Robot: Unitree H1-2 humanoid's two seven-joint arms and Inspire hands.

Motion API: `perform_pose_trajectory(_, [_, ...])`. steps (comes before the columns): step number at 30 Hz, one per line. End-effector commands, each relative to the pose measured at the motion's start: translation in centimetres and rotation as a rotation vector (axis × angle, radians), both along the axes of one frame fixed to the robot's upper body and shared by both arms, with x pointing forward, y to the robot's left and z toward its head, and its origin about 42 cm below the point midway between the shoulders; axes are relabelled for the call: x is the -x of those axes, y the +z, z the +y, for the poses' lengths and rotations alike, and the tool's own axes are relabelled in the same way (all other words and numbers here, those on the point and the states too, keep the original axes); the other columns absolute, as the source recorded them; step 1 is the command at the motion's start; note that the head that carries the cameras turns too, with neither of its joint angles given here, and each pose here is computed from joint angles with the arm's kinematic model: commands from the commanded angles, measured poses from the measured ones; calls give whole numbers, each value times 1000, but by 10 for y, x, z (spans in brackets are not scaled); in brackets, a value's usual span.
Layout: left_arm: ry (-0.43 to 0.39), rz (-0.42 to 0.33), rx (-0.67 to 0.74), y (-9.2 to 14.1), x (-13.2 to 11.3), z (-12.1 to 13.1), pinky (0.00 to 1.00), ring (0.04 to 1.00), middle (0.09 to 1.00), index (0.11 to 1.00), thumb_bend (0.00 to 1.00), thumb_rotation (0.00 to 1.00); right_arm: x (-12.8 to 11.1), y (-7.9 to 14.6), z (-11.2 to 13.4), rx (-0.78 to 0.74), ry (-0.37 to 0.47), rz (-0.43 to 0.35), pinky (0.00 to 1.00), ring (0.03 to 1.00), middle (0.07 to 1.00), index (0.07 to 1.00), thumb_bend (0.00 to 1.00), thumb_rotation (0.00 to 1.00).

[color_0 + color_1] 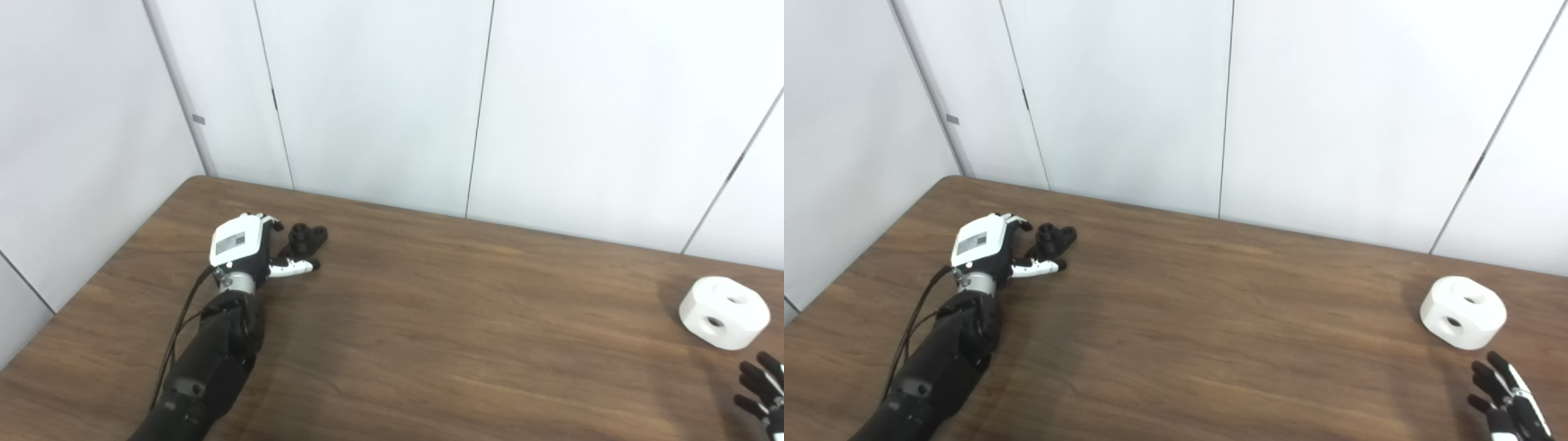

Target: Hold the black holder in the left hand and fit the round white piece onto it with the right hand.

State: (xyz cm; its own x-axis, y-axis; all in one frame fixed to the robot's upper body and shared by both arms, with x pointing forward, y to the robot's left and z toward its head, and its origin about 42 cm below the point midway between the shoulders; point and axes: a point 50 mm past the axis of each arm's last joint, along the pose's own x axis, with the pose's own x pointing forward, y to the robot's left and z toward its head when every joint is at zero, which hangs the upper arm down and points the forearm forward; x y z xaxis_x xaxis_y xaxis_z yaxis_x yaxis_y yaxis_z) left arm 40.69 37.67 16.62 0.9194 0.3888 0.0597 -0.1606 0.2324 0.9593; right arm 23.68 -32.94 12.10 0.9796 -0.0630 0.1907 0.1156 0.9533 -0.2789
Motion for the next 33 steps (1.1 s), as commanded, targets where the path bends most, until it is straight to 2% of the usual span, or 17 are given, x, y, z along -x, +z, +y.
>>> perform_pose_trajectory(1, [13,-70,-38,29,-13,10,960,953,887,731,872,457,12,-14,3,-32,-22,44,806,884,878,908,530,924])
perform_pose_trajectory(12, [20,-53,-33,29,-20,13,931,930,845,602,830,410,12,-14,5,-26,-16,31,796,882,873,904,511,909])
perform_pose_trajectory(19, [18,-59,-22,28,-19,13,920,923,833,580,826,336,14,-12,5,-30,-19,41,803,879,869,905,530,912])
perform_pose_trajectory(28, [15,-55,-21,27,-17,13,921,921,826,561,809,309,15,-12,4,-18,-30,51,831,880,863,905,564,917])
perform_pose_trajectory(33, [9,-69,-14,28,-15,14,915,911,813,532,821,274,15,-12,2,-17,-32,55,814,879,863,907,579,913])
